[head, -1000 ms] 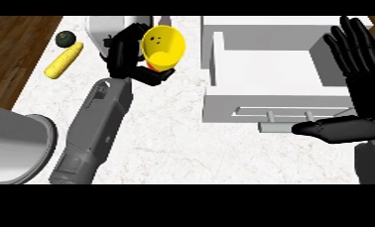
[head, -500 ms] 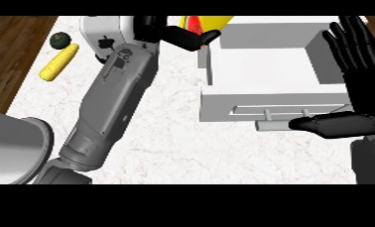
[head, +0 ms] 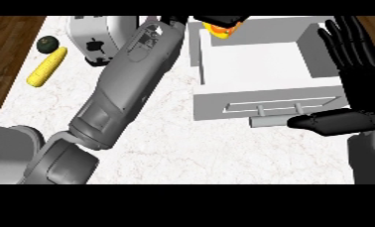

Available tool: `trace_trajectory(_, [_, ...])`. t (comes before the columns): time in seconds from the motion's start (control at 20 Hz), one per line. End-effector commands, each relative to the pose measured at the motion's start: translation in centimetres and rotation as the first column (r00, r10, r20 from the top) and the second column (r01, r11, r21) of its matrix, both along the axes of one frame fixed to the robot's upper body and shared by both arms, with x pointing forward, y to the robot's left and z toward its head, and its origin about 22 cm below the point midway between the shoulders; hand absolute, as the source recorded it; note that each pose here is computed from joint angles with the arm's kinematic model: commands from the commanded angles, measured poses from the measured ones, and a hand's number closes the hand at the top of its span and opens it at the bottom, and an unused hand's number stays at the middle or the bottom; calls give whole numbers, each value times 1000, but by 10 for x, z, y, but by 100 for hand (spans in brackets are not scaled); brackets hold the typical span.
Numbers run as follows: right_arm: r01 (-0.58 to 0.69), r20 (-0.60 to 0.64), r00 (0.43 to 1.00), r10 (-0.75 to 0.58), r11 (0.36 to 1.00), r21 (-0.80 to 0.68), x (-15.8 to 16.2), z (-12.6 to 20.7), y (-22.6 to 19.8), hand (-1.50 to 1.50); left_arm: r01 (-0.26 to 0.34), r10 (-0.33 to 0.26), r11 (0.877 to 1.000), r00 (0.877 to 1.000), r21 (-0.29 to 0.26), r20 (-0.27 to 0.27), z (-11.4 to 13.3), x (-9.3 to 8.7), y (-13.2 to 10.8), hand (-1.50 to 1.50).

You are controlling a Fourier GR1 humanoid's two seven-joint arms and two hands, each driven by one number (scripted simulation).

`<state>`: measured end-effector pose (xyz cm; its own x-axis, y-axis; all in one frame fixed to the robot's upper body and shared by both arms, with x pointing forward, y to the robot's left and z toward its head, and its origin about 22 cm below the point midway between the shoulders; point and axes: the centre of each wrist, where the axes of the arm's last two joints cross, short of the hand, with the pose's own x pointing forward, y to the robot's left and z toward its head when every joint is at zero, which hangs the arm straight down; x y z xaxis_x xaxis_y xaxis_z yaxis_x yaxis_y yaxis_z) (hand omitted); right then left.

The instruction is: Pick up the cup, place it into the drawer and close the drawer

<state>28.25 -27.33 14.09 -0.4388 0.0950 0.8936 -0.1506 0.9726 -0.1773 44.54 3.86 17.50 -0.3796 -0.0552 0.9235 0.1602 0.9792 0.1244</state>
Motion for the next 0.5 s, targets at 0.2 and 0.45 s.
trace_trajectory(0.2, [-67, 27, 997, 67, 998, -6, 4, 14, 8, -150, 21, 7, 984, 987, 176, -158, -25, 4, -3, 150])
trace_trajectory(0.45, [-98, 22, 995, 98, 995, -9, 12, 12, 16, -150, 67, -21, 972, 980, 227, -197, -40, 1, -2, 150])
